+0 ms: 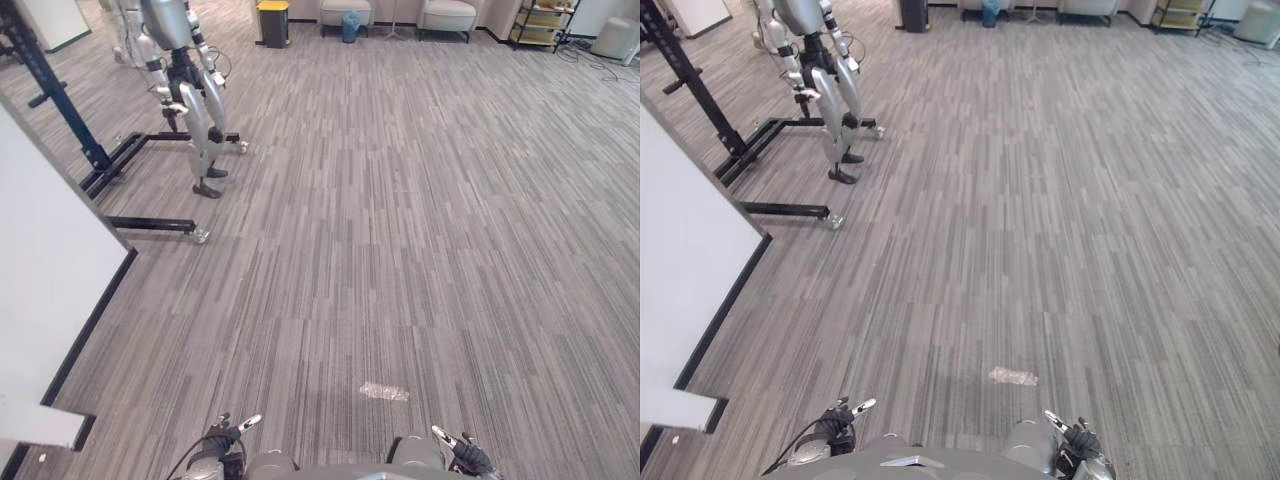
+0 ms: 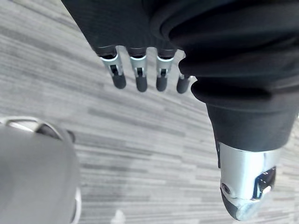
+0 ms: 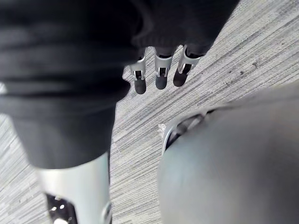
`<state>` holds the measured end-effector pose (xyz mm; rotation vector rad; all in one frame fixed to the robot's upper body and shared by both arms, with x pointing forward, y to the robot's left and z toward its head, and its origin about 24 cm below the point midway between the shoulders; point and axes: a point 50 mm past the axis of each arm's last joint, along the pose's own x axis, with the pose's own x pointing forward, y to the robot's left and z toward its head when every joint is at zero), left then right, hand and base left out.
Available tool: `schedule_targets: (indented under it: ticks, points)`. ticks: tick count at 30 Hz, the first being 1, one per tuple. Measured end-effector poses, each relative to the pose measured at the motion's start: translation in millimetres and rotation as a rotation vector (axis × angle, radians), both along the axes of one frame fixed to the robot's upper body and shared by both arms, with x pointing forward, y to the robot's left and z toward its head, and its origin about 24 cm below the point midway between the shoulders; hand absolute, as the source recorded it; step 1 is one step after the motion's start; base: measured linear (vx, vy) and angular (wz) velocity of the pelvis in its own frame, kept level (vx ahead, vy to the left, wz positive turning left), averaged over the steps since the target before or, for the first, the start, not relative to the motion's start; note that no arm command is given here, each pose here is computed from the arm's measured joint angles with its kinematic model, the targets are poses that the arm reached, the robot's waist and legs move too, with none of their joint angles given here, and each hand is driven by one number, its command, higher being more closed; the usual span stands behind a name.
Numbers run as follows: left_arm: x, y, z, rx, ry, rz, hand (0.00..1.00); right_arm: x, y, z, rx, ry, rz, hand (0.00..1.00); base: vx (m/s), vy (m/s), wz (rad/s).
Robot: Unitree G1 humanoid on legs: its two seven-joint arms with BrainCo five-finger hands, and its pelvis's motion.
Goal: Organize washtable
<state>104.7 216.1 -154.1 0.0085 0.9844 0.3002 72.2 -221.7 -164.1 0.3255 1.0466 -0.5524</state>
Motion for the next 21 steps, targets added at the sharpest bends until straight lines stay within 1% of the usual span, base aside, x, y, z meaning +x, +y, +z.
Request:
schedule_targets:
  ticks: [1,3,4,7,10,21]
  points:
    - [5,-6,0,-0.014,-0.015,-0.003,0.0,-9,-2,-1,-0.002,0.025,-0.01,0.0,-0.04,-0.104,0.47]
    - [2,-21,-4,-0.057,0.0,-0.002,0.0,-16,-8,-1,-0.012,0.037,-0.05,0.0,0.17,-0.124,0.21]
    - [-1,-24,-5,-0.067,0.012,-0.002,0.0,-18,-10,-1,-0.011,0.04,-0.067,0.0,0.23,-0.132,0.25]
    - [-8,-21,-7,-0.072,0.031,0.028,0.0,-29,-13,-2,-0.007,0.051,-0.119,0.0,0.15,-0.093,0.24]
    - [-9,-20,-7,-0.083,0.03,0.035,0.0,-29,-15,-1,-0.012,0.046,-0.126,0.0,0.07,-0.004,0.15]
    - [-10,-17,-7,-0.078,0.037,0.013,0.0,-29,-8,-3,-0.003,0.062,-0.081,0.0,-0.02,0.052,-0.02]
